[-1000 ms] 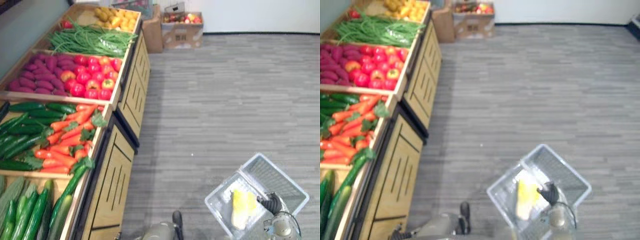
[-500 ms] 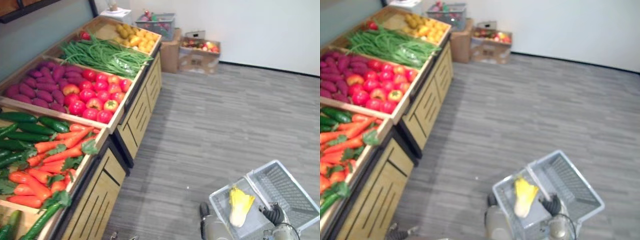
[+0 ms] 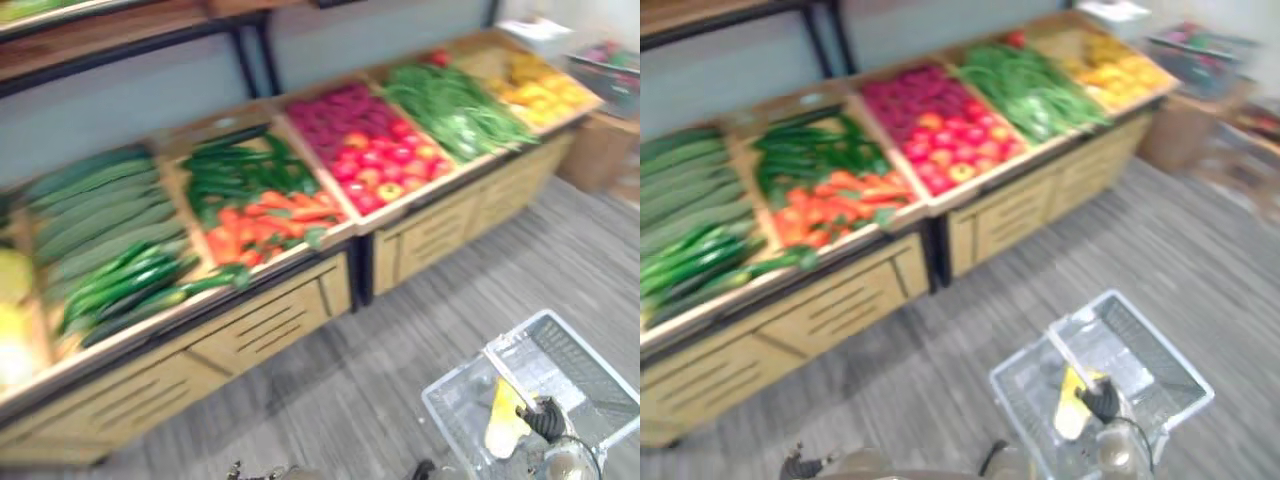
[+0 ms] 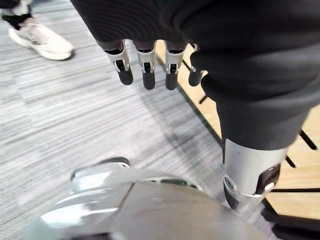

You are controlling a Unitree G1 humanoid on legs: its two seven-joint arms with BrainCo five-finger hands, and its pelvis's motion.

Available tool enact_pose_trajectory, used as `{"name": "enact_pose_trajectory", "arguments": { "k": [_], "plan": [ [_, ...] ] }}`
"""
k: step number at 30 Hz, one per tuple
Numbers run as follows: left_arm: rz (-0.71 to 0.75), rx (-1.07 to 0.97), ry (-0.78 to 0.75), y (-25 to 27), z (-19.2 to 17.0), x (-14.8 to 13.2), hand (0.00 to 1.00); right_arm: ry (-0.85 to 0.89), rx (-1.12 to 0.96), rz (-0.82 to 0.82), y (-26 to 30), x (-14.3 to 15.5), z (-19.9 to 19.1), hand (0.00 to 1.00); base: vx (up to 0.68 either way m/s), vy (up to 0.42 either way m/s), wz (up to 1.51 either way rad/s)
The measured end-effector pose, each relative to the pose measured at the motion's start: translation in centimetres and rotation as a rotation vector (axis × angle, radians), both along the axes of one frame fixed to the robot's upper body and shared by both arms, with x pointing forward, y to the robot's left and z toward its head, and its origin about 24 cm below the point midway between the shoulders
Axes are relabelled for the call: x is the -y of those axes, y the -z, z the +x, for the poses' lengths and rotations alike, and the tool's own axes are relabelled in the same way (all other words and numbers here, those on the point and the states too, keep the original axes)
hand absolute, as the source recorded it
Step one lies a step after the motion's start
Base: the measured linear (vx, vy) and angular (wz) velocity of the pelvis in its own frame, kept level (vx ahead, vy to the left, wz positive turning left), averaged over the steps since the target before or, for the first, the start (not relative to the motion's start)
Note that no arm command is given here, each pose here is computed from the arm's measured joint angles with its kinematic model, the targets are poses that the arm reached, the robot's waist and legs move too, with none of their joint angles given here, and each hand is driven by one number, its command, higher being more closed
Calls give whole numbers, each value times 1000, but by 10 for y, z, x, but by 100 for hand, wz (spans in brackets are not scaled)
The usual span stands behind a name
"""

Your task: Pick vegetable in the basket

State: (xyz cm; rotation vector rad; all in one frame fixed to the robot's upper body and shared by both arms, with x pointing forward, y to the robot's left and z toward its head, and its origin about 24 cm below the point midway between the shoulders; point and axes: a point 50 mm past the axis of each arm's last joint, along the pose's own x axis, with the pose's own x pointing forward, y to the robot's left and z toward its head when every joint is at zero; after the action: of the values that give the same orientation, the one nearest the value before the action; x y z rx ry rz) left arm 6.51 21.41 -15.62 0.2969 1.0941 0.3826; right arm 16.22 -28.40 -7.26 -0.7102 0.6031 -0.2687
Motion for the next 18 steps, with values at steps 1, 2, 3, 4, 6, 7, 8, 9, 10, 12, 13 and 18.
{"name": "enact_pose_trajectory", "arguments": {
  "k": [1, 2, 3, 4, 6, 7, 8, 9, 10, 12, 13, 18],
  "plan": [
    [0, 0, 6, 0, 0, 1, 0, -10, 25, 0, -4, -1, 8, 100, -126, 55, 111],
    [-1, -7, 5, 0, -1, 1, 0, -32, 54, 11, -6, -7, 16, 100, -136, 66, 112],
    [0, -11, 4, 1, -2, 0, 0, -41, 69, 29, -6, -13, 19, 100, -164, 90, 87],
    [0, -16, -1, 1, -4, 0, 0, -50, 73, 54, -4, -21, 20, 100, -101, 66, 55],
    [2, -24, 1, 1, -7, 0, 0, -58, 71, 71, -1, -27, 19, 100, -114, 97, 55],
    [3, -32, 4, 2, -9, 0, 0, -61, 63, 72, 0, -28, 17, 100, -102, 141, 59],
    [3, -39, 1, 2, -11, -1, 0, -67, 61, 74, 1, -29, 17, 100, -51, 127, 37],
    [3, -49, -3, 3, -14, -1, 0, -76, 60, 78, 1, -32, 18, 100, -8, 121, 10],
    [2, -57, -5, 3, -17, -1, 0, -84, 61, 82, 2, -34, 20, 100, 39, 103, -1],
    [2, -79, -8, 4, -21, -2, 0, -108, 66, 89, 2, -41, 24, 100, 72, 79, -2],
    [2, -81, -8, 5, -21, -3, 0, -117, 58, 89, 4, -43, 24, 100, 78, 42, -2],
    [41, -70, 31, 1, -8, -14, 0, -36, -93, 179, 34, -43, -14, 100, 67, 22, -12]
  ]
}}
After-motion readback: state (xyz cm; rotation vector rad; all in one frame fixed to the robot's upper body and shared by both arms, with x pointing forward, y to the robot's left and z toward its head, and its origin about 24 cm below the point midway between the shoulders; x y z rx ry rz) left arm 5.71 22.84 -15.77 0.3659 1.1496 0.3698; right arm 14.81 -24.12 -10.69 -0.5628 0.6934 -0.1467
